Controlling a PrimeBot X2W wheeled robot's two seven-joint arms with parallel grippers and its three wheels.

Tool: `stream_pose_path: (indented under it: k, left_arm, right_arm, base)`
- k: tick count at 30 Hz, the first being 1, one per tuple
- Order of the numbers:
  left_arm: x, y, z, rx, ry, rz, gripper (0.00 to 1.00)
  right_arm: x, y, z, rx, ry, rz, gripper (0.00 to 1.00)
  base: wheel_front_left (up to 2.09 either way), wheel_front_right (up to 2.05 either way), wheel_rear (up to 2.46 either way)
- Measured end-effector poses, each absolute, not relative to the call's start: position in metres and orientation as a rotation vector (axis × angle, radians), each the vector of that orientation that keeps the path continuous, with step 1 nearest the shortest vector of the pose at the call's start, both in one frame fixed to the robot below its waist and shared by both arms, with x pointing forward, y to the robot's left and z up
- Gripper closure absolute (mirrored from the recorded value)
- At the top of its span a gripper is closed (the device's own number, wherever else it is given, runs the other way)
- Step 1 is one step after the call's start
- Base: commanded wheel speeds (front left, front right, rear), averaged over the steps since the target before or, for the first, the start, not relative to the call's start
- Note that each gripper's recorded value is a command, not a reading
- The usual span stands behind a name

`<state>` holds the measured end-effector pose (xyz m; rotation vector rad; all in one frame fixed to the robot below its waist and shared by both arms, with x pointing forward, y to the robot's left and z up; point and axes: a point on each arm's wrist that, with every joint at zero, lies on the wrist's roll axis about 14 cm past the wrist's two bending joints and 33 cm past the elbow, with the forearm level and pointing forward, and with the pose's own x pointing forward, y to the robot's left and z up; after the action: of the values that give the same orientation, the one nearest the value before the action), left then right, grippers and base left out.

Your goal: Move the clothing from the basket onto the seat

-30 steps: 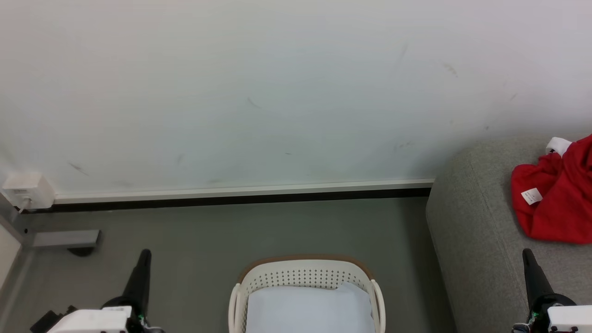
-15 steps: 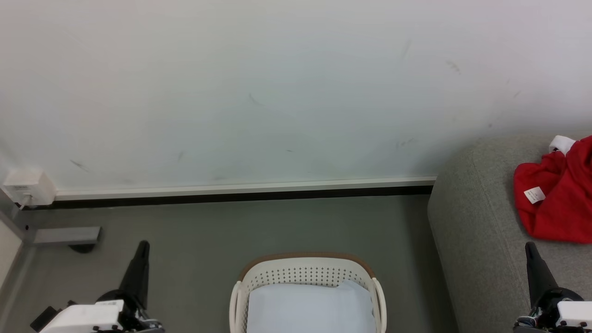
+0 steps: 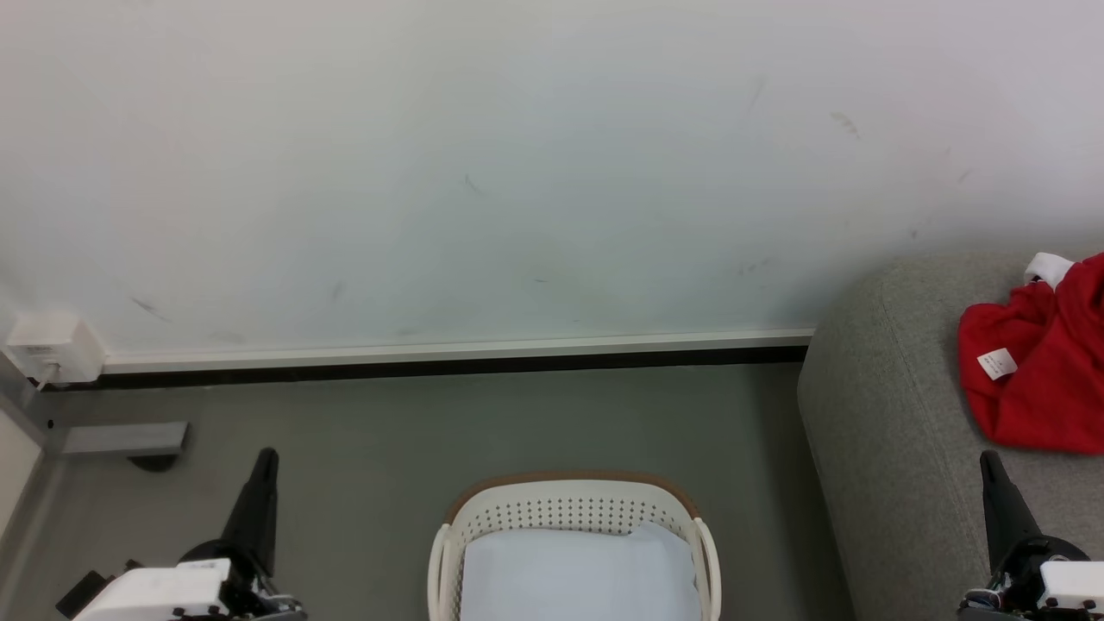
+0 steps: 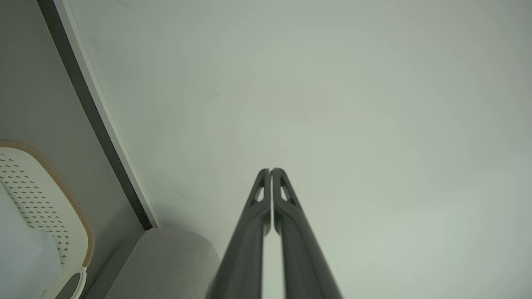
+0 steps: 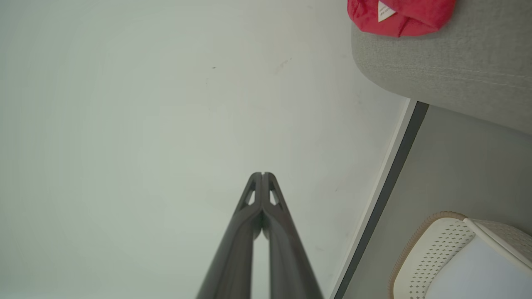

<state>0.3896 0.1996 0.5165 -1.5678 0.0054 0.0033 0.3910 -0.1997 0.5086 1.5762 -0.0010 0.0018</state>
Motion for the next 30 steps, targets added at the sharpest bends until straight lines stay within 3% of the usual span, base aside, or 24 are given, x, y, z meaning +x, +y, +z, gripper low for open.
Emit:
stream_pose_path:
  k: [30]
  left_arm:
    - [0.3896,0.1997,0.5167,-1.568,0.005,0.003,1.0]
  right_arm:
    - [0.3911,-0.1996,0.5089,1.576,0.0,0.004,1.0]
  base:
    - [0.0,0.0,0.0]
